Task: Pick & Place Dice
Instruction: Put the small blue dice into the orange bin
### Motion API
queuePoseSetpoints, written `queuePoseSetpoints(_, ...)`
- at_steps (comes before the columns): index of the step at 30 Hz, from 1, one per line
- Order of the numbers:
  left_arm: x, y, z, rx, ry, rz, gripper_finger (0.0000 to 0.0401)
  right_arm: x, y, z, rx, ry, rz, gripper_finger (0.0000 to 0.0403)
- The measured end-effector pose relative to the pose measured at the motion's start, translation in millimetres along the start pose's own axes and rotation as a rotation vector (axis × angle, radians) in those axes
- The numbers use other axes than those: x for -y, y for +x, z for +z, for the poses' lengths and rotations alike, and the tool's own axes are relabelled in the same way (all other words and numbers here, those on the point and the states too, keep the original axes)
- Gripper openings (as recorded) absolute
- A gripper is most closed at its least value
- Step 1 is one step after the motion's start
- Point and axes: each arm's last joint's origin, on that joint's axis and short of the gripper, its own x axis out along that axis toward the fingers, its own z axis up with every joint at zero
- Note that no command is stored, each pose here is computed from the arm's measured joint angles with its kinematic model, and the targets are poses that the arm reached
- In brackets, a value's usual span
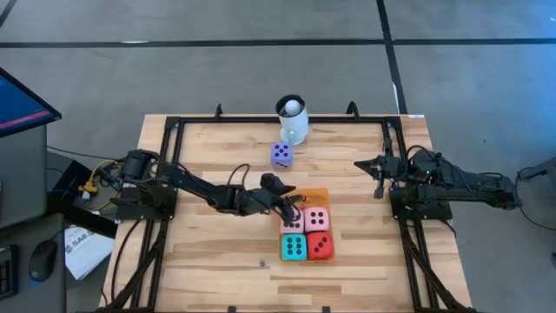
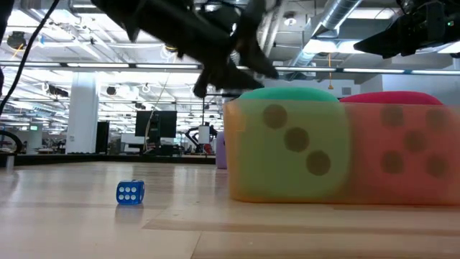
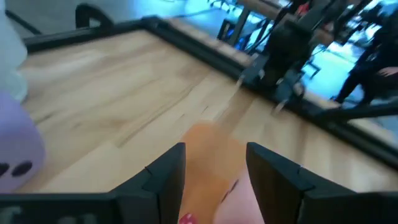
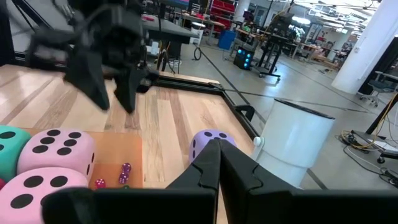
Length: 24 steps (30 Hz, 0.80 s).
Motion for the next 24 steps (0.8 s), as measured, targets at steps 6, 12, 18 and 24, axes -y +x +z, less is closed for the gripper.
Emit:
queuePoseSetpoints(6,6,-21,33,0.061,-0.003,-0.082,0.0152,0,0,0,0.000,0.000,0.000,0.0000)
queuePoseSetpoints(12,7,-30,47,0.093,-0.022,-0.099,0.0148,0,0,0,0.000,0.000,0.000,0.0000)
queuePoseSetpoints(18,9,-32,46,0.092,-0.022,-0.108,0.0147,0,0,0,0.000,0.000,0.000,0.0000)
queuePoseSetpoints(24,12,-33,52,0.155,-0.064,-0.142,0.0145,0,0,0,0.000,0.000,0.000,0.0000)
